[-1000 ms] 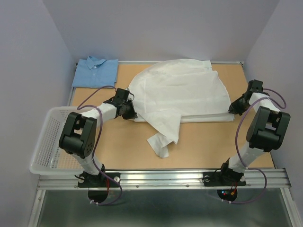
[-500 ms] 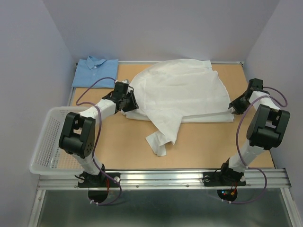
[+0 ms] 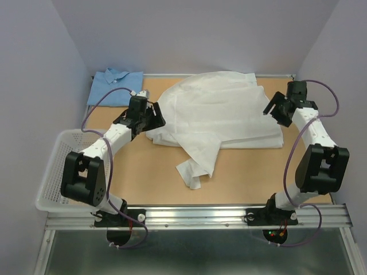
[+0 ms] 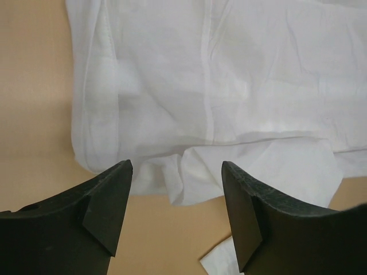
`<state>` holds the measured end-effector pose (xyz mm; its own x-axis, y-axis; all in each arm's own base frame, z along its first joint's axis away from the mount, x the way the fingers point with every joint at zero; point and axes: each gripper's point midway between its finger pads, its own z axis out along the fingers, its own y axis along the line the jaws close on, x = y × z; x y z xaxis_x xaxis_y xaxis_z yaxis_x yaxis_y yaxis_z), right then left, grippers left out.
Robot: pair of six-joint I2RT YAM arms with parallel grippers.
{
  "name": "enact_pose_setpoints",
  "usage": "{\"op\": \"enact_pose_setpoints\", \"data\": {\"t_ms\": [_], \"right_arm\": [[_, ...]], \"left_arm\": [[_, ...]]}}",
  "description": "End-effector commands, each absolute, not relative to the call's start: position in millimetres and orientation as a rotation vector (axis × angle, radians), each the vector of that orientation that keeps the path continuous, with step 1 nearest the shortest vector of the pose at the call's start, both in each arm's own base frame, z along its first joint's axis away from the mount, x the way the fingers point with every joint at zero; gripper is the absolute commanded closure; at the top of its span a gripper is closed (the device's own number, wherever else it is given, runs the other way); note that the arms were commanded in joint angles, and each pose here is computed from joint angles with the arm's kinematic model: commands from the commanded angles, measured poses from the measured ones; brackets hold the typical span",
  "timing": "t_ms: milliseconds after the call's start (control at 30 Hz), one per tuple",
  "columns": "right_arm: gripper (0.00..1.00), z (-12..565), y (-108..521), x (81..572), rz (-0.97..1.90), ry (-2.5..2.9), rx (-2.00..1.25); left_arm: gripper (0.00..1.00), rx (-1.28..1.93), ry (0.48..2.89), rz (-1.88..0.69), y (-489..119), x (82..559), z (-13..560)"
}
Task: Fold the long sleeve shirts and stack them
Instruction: Fold the shirt
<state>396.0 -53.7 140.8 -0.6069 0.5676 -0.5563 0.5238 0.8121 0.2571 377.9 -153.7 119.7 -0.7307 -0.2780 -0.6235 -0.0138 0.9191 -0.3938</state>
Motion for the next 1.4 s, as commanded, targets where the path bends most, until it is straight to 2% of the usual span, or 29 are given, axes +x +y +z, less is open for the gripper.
{"op": "enact_pose_setpoints", "data": {"t_ms": [0, 133, 267, 567, 700, 900, 1033, 1167, 1367], "right_arm": [[0.23, 192.0, -10.7, 409.9, 0.102, 2.29, 0.44], [0.24, 189.3, 74.7, 394.3, 0.232, 2.349, 0.042], [0.23, 169.8, 165.9, 353.7, 0.271, 2.391, -0.341], [0.24, 160.2, 280.6, 263.7, 0.371, 2.31, -0.775], [0.24, 152.2, 325.1, 202.4, 0.417, 2.277, -0.986], [0.26, 109.7, 330.7, 155.1, 0.313, 2.34, -1.194], [0.3, 102.8, 324.1, 154.7, 0.175, 2.344, -1.215], [0.3, 110.9, 308.9, 162.3, 0.004, 2.293, -1.248], [0.28, 103.7, 288.4, 167.1, -0.293, 2.185, -1.47]], "left_arm": [[0.26, -0.194, 2.337, -0.414, -136.7, 359.0, 119.5], [0.29, -0.276, 2.385, -0.442, -134.5, 340.8, 97.5], [0.31, -0.356, 2.427, -0.486, -134.7, 324.0, 75.9], [0.31, -0.415, 2.433, -0.526, -134.5, 311.0, 60.1], [0.31, -0.438, 2.442, -0.535, -136.3, 312.1, 54.3], [0.31, -0.437, 2.431, -0.54, -138.9, 320.6, 53.8], [0.31, -0.435, 2.441, -0.543, -139.4, 318.9, 51.3], [0.31, -0.435, 2.436, -0.529, -136.3, 317.5, 51.3], [0.31, -0.428, 2.431, -0.507, -129.0, 319.7, 54.5]]}}
